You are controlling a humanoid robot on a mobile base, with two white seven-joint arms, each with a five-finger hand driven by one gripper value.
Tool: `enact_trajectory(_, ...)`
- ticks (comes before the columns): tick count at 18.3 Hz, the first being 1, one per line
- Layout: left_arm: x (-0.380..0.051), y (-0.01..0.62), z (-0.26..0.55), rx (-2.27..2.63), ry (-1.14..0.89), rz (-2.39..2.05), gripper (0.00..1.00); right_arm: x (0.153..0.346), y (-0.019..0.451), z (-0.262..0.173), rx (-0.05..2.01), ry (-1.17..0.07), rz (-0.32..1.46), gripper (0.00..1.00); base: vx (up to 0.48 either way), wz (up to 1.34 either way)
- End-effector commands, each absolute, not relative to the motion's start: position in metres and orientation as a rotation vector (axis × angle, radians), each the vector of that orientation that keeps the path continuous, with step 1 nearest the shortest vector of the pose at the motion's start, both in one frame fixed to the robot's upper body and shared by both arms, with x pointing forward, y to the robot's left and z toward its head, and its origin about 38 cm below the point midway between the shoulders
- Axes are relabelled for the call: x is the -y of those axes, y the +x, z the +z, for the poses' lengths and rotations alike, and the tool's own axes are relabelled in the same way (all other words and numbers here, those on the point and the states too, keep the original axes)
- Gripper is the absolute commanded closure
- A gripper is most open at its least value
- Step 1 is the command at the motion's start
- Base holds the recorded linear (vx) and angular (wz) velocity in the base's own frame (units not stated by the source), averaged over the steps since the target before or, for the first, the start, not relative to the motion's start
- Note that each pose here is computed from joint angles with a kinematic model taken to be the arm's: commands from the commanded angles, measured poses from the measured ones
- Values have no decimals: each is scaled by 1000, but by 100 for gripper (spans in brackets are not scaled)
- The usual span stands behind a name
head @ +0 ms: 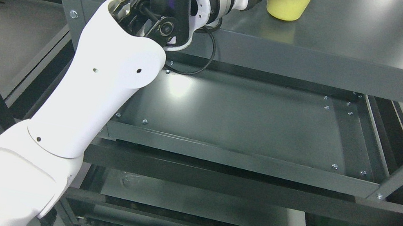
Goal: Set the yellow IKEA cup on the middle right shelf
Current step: 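Release the yellow cup on the upper shelf and withdraw the left hand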
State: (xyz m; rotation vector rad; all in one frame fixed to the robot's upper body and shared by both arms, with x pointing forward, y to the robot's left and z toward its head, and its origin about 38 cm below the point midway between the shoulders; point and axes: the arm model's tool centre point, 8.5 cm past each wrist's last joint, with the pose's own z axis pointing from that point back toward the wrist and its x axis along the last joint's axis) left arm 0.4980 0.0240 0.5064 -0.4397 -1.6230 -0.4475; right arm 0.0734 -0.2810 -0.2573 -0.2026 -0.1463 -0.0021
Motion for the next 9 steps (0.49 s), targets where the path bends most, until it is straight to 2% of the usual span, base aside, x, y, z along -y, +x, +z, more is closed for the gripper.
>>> enact_trajectory(1, -40, 515, 497, 1598, -372, -414, 10, 291, 64, -257, 132, -216, -8, 1, 0, 0)
enact_trajectory(3, -39, 513, 500, 1610, -375, -418, 2, 291, 64, -257, 132, -216, -8, 1, 0, 0)
enact_trajectory(9, -39, 503, 518, 1715, -419, -402, 1, 291, 64, -257, 132, -216, -8, 1, 0, 0)
